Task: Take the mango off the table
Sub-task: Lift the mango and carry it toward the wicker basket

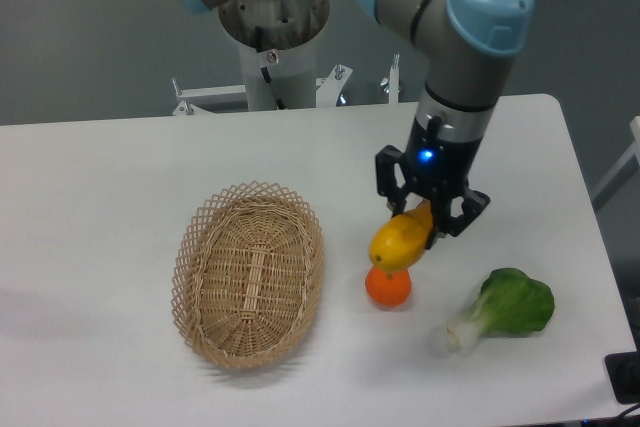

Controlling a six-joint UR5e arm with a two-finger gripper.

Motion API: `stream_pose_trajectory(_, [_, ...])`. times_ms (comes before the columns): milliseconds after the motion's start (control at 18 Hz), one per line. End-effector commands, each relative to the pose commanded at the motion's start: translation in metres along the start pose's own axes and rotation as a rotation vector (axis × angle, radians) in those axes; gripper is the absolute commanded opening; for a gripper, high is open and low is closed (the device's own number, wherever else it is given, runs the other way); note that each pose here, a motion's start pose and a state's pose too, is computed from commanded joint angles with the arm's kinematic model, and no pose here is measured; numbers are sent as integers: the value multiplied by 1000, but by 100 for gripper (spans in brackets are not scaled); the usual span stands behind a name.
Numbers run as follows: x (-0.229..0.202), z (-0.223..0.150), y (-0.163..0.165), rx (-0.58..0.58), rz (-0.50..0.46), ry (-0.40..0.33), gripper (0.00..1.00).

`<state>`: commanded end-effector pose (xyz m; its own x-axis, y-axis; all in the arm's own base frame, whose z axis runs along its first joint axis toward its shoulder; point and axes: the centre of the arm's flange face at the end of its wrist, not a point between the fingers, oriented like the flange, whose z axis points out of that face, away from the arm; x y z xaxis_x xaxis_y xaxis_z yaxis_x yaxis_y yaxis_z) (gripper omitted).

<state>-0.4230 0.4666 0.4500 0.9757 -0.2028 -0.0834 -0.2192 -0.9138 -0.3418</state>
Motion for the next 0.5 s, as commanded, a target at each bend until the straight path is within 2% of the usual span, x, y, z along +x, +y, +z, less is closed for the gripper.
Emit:
stream_pose_trajectory(56, [6,2,-8,2,13,4,48])
stream_pose_trajectory(500, [7,3,-9,0,11,6,49])
